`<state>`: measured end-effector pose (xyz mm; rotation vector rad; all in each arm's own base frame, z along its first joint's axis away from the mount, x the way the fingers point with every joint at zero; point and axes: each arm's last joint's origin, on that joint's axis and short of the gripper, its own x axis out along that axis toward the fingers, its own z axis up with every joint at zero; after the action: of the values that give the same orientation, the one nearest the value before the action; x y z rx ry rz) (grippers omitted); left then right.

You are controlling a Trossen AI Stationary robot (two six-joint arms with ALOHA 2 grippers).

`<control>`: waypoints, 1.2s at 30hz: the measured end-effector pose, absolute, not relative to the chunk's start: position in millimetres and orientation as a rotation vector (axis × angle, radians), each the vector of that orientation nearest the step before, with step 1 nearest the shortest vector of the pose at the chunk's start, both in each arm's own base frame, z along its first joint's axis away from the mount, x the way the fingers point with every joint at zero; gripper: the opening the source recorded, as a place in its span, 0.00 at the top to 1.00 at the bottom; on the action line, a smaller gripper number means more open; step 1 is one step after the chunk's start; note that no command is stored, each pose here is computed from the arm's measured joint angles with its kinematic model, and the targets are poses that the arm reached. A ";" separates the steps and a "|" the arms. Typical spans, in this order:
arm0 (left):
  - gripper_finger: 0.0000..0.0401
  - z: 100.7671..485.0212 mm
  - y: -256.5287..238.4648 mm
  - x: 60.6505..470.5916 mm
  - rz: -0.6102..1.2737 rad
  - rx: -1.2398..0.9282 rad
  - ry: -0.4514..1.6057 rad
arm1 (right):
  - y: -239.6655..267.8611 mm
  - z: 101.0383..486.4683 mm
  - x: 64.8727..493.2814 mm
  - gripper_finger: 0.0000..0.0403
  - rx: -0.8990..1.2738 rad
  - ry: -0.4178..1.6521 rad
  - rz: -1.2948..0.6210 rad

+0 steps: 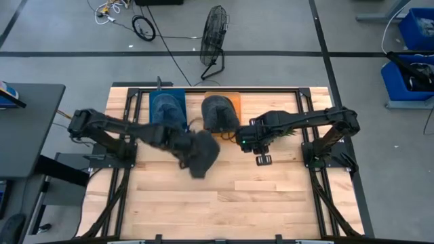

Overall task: Pick & Place hat
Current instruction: Put the black cap into the orange bin

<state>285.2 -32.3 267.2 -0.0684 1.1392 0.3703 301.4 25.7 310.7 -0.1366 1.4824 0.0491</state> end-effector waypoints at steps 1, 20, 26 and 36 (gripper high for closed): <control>0.93 273.2 -24.9 288.9 0.388 -0.095 1.110 | 29.7 308.8 301.3 0.74 -0.138 1.482 0.053; 0.92 301.4 117.1 319.8 0.811 -0.532 0.603 | 80.4 210.6 289.3 0.84 -0.035 1.484 0.264; 0.92 268.7 139.8 334.5 0.795 -0.631 0.668 | 87.0 210.8 289.1 0.84 -0.067 1.465 0.297; 0.92 239.6 141.8 354.0 0.653 -0.735 0.736 | 87.5 211.2 292.4 0.84 -0.069 1.429 0.302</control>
<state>354.0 141.8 239.6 -0.7348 0.7358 0.6525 292.4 87.5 211.2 -0.0686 1.4289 0.3019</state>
